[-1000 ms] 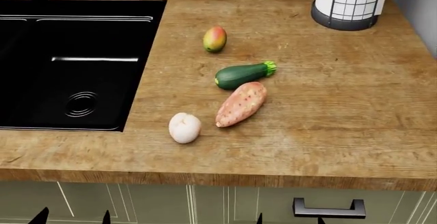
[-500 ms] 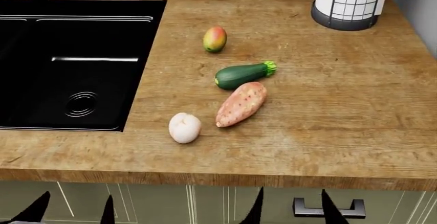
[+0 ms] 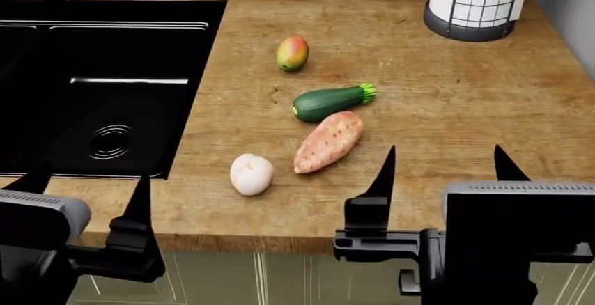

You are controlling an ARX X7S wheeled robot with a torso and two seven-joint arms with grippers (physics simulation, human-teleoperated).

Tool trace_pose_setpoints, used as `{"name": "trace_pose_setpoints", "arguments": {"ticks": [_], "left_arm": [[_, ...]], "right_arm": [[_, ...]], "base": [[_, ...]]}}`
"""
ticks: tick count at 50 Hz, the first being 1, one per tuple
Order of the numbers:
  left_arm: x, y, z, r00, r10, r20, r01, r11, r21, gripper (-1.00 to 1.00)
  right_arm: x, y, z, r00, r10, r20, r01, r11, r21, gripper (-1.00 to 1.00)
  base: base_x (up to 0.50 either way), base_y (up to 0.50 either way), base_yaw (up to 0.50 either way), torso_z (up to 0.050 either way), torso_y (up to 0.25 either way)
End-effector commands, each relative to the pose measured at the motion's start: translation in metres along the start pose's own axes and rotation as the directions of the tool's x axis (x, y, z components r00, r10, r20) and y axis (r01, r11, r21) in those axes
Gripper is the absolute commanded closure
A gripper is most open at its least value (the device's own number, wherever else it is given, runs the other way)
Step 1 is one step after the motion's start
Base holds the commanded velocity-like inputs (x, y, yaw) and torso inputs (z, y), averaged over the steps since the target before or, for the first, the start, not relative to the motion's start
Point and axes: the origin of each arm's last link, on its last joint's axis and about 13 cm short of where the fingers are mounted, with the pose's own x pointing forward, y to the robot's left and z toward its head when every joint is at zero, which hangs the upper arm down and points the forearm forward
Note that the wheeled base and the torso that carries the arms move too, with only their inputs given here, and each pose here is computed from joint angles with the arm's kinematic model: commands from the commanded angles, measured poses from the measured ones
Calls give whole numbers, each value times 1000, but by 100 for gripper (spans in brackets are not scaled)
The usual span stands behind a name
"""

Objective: There is a mixed pile of frozen fruits and vegetables on the counter. Locate all the frozen vegetables and place the items in a bowl on the counter. Take all the frozen fruits and defrost them in a running sink.

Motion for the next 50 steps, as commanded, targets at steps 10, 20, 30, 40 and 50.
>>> {"name": "trace_pose_setpoints", "arguments": {"ticks": [10, 20, 30, 40, 50], "left_arm": [[2, 3, 5, 1000, 16, -16, -15, 1000, 21, -100], [2, 4, 2, 1000, 16, -24, -16, 1000, 14, -100], [2, 4, 0, 999, 19, -29, -19, 1000, 11, -100], [1, 4, -2, 999, 17, -34, -16, 1000, 9, -100], [3, 3, -5, 999, 10, -44, -10, 1000, 8, -100]], "right_arm": [[-8, -11, 5, 1000, 2, -11, -3, 998, -57, -100], [-9, -9, 3, 999, 15, -31, -17, 999, -43, -100], [-11, -8, 1, 999, 26, -42, -28, 999, -42, -100], [-14, -8, 2, 999, 25, -33, -26, 999, -40, -100], [-18, -5, 4, 998, 41, -49, -41, 999, -15, -100]], "base": [[301, 0, 0, 0, 0], [325, 0, 0, 0, 0], [325, 0, 0, 0, 0], [323, 0, 0, 0, 0], [321, 0, 0, 0, 0]]}}
